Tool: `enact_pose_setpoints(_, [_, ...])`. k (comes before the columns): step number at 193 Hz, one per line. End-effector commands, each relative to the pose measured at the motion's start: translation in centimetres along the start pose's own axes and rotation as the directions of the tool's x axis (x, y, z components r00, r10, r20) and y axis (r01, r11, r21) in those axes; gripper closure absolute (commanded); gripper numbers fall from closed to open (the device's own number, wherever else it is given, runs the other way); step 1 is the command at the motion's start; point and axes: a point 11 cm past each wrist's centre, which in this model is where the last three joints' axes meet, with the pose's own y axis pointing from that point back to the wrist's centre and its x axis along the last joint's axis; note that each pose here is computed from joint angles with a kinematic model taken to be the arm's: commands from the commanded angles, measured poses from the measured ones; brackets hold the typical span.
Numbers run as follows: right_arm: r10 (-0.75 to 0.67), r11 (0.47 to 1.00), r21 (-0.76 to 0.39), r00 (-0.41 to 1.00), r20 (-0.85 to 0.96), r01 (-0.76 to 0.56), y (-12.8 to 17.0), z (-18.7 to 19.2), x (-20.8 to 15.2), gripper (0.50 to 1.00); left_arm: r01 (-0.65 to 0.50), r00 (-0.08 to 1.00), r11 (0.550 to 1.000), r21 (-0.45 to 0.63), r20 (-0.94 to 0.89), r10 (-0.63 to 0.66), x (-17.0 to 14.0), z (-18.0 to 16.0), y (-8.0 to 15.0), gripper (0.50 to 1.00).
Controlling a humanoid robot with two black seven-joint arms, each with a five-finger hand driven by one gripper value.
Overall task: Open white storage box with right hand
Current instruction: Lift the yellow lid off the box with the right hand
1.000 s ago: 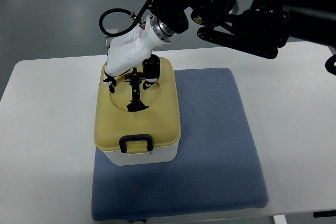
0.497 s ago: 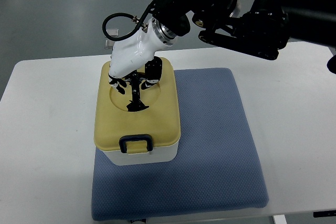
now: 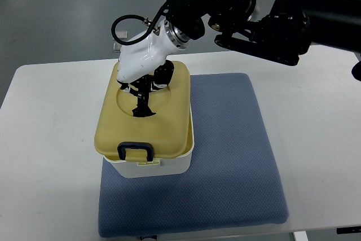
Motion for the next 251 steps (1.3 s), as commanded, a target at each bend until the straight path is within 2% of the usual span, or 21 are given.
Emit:
enact_pose_setpoints(1, [-0.002,1.000,-0.004,1.000,-0.006,0.002,0.1,0.1,0.1,1.000,0.001,1.000,1.000,0.000,0.000,-0.001,0.0,0.0,0.0,0.500])
enact_pose_setpoints(80, [0.039,0.998,-0.048,0.999,0.004,-0.038,1.7,1.4,1.7,1.000,0.002,1.000,1.000,0.000,-0.001,-0.002,-0.1,0.0,0.0,0.500])
enact_pose_setpoints(125, [0.147,0.985,-0.103,0.982,0.117,-0.135,4.6,3.8,3.1,1.000,0.001,1.000,1.000,0.000,-0.001,-0.001,0.0,0.0,0.0,0.500])
enact_pose_setpoints(142, [0.178,0.977,-0.151,0.968,0.175,-0.152,6.8,5.3,3.2,1.000,0.001,1.000,1.000,0.000,-0.001,-0.001,0.0,0.0,0.0,0.500])
enact_pose_setpoints(168, [0.213,0.965,-0.208,0.942,0.259,-0.161,9.1,7.3,2.0,1.000,0.001,1.000,1.000,0.000,-0.001,-0.001,0.0,0.0,0.0,0.500])
enact_pose_setpoints(198, [0.211,0.951,-0.285,0.928,0.308,-0.122,11.6,9.3,-0.9,1.000,0.001,1.000,1.000,0.000,-0.001,-0.001,0.0,0.0,0.0,0.500])
enact_pose_setpoints(251, [0.149,0.932,-0.361,0.874,0.462,0.033,14.3,10.9,-8.7,1.000,0.001,1.000,1.000,0.000,-0.001,-0.001,0.0,0.0,0.0,0.500])
